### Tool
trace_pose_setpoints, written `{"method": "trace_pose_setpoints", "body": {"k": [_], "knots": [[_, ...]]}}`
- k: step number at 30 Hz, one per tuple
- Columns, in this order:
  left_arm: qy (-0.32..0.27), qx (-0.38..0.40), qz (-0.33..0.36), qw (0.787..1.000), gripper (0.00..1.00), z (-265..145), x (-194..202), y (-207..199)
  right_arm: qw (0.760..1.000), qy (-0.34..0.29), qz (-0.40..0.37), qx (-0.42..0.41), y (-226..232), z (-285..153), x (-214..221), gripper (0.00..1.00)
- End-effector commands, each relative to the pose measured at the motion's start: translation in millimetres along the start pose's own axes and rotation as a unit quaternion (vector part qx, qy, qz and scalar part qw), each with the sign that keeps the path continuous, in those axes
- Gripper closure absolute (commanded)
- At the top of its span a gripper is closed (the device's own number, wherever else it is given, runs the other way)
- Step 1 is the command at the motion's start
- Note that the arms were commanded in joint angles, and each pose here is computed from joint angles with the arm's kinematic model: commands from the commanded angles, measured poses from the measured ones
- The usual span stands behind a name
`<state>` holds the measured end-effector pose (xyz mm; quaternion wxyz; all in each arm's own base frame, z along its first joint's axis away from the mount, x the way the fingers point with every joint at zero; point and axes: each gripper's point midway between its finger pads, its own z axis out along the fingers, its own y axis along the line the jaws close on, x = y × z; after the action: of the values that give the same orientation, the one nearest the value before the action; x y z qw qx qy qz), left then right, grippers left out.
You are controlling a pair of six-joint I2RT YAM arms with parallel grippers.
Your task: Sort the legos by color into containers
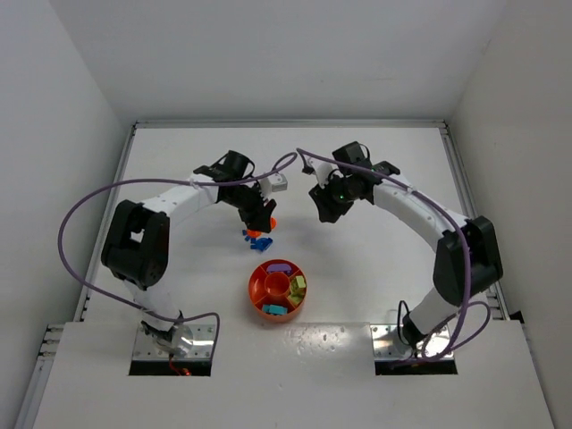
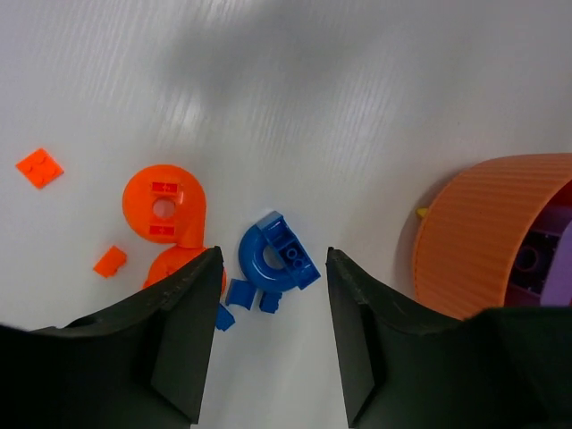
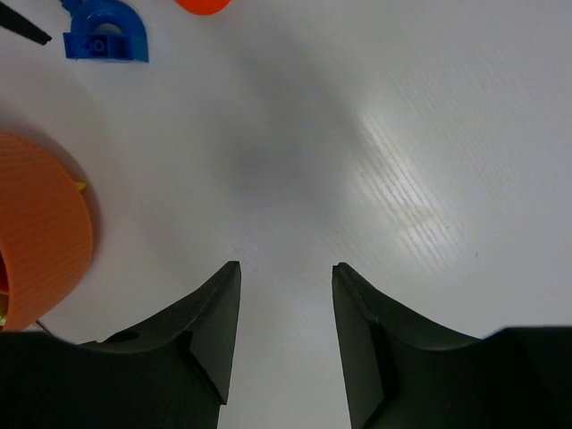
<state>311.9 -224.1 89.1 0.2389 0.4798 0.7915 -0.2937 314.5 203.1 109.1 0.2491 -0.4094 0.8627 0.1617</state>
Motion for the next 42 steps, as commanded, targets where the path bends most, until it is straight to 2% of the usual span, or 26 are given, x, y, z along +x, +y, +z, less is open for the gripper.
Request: {"method": "trace_pose_setpoints", "body": {"k": [1, 6, 17, 22, 42], "knots": [[-0.004, 0.017, 0.067, 0.998, 0.45, 1.1, -9.9, 2.0, 1.0, -0.02, 0.016, -0.012, -8.5, 3.9, -20.8, 0.54], [0.026, 0.013, 0.102, 0.994, 0.38, 9.1, 2.0, 6.1, 0.999, -0.014, 0.031, -0.011, -25.8, 15.1, -24.0, 0.54], [0.073, -0.019, 0.106, 0.991, 0.38, 25.9, 28.0, -0.4, 0.999, 0.0, 0.033, -0.021, -28.0, 29.5, -19.8, 0.54], [0.083, -0.044, 0.098, 0.991, 0.29, 28.6, 33.0, 5.9, 0.999, 0.004, 0.034, -0.022, -28.2, 32.4, -17.7, 0.53], [0.099, -0.056, 0.078, 0.99, 0.29, 62.9, 29.3, 7.8, 0.999, 0.012, 0.038, -0.026, -24.9, 33.5, -8.4, 0.53]]}}
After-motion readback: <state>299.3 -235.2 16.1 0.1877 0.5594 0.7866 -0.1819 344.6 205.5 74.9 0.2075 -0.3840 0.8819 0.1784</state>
